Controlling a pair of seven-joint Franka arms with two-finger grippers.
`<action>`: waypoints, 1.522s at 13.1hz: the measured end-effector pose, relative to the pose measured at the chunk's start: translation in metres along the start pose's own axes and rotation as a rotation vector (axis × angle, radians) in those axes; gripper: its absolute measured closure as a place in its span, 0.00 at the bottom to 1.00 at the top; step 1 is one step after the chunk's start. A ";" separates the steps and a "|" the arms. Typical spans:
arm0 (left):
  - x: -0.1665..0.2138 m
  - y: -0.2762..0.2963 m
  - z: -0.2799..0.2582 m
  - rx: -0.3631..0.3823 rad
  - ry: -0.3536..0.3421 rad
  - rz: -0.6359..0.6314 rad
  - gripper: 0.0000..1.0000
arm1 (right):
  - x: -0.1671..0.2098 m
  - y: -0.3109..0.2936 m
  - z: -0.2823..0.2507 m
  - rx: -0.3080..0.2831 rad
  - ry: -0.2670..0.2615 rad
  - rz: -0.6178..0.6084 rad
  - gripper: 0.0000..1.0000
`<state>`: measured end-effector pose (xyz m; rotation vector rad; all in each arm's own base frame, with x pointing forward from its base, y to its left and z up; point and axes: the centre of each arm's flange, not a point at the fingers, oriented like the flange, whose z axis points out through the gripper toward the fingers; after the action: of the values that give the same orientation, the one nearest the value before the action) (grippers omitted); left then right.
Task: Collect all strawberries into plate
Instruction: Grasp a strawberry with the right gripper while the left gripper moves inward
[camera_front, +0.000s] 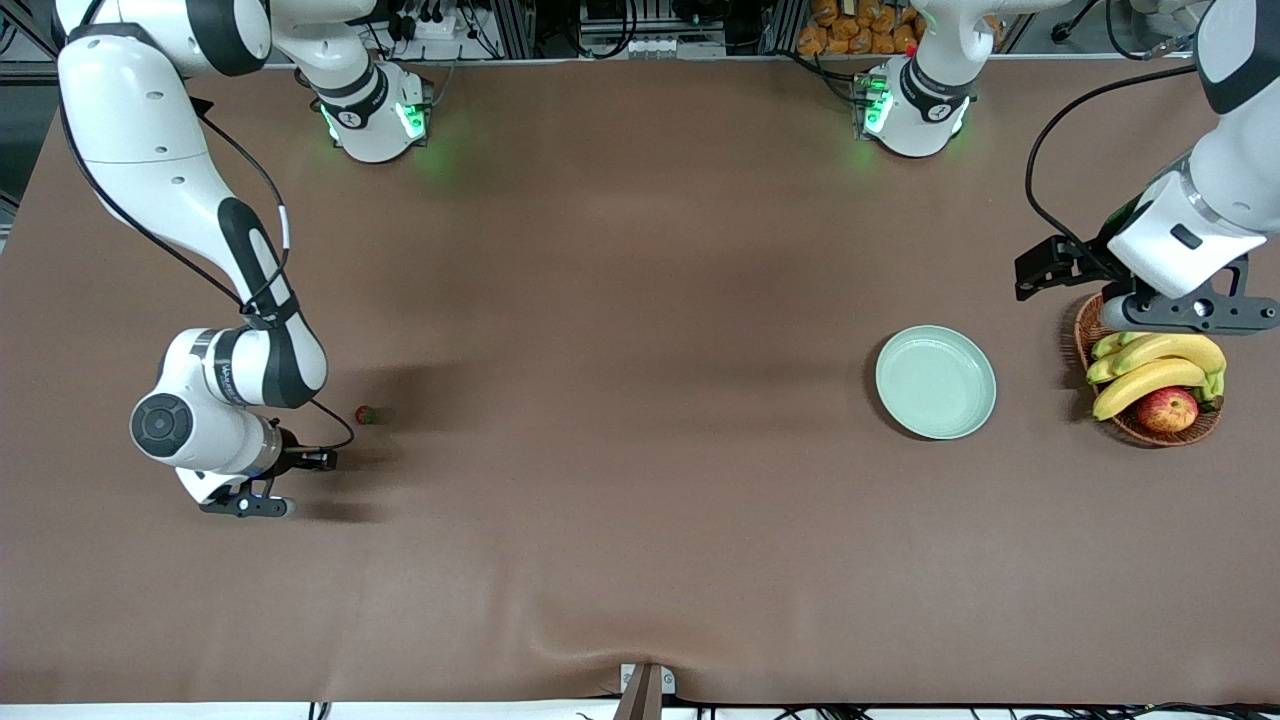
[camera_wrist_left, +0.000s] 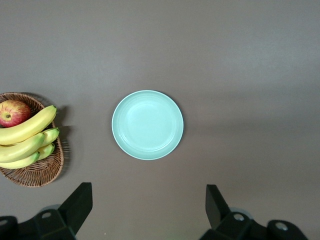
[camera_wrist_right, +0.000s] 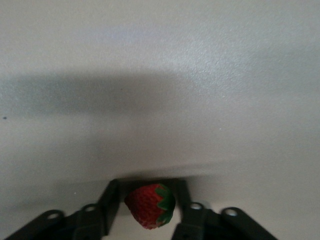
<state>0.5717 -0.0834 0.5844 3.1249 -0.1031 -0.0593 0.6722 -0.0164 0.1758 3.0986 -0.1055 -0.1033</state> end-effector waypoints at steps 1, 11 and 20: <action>0.001 0.000 0.002 0.000 -0.001 0.000 0.00 | 0.000 -0.001 0.000 0.000 -0.004 -0.001 0.53; 0.008 0.015 0.015 -0.005 -0.009 0.027 0.00 | -0.014 -0.193 -0.099 0.239 0.070 0.018 0.60; 0.015 0.093 0.059 -0.001 -0.061 -0.134 0.00 | -0.144 -0.454 -0.045 0.301 0.106 -0.139 0.60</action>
<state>0.5787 -0.1779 0.5259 3.1248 0.1063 -0.1565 0.5622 0.4473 0.2106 3.4009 0.1077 0.0802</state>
